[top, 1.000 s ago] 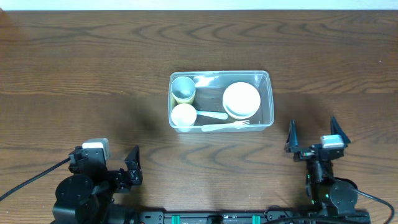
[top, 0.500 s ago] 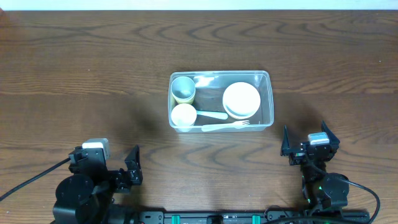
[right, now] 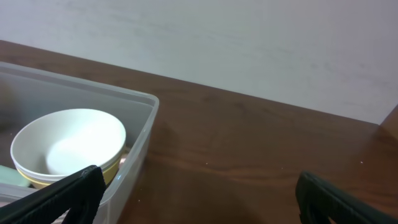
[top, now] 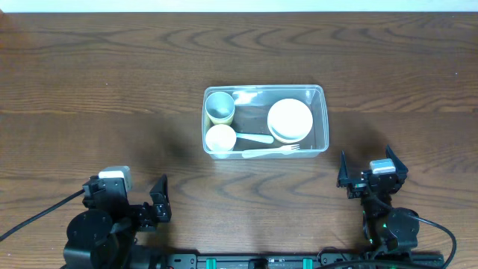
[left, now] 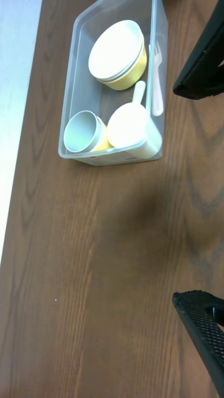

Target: Pack container

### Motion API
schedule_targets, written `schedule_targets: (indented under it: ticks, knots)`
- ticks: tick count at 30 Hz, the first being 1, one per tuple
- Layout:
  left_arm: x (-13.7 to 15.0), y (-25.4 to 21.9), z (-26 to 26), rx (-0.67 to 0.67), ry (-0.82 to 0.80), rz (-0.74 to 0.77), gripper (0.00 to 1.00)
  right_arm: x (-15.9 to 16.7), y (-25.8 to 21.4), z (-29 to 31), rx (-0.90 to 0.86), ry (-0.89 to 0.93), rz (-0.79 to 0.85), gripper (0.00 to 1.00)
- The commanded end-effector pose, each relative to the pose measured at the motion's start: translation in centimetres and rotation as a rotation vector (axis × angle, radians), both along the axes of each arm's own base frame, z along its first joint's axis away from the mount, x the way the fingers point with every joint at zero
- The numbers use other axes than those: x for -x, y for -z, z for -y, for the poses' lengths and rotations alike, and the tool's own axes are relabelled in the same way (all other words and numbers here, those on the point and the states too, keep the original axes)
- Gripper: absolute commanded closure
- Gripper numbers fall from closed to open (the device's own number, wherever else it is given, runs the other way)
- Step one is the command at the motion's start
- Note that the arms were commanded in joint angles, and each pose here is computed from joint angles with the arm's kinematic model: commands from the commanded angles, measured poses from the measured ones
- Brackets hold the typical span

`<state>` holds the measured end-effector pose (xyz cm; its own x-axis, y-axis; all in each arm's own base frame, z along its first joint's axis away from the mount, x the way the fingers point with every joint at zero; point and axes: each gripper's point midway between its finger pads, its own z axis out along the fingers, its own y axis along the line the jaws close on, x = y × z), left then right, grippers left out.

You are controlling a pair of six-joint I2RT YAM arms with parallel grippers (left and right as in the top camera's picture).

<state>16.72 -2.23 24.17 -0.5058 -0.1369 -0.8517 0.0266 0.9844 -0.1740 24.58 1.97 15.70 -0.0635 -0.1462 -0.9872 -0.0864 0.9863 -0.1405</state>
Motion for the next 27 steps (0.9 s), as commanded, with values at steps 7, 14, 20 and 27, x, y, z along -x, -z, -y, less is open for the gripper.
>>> schedule_targets:
  ticks: [7,14,20,27]
  knots:
    - [0.6,0.5,-0.8,-0.030,-0.024,-0.002,0.02,0.1,0.0,-0.3,0.014,-0.016,0.002,0.01]
    - [2.0,3.1,-2.6,-0.030,-0.137,-0.014,0.02,0.1,0.0,-0.3,0.014,-0.016,0.002,0.01]
    - [0.6,6.2,-3.0,-0.024,-0.163,0.062,0.02,0.1,0.0,-0.3,0.014,-0.016,0.002,0.01]
    - [-4.0,8.2,-3.0,-0.007,-0.168,0.186,0.02,0.1,0.0,-0.3,0.014,-0.016,0.002,0.01]
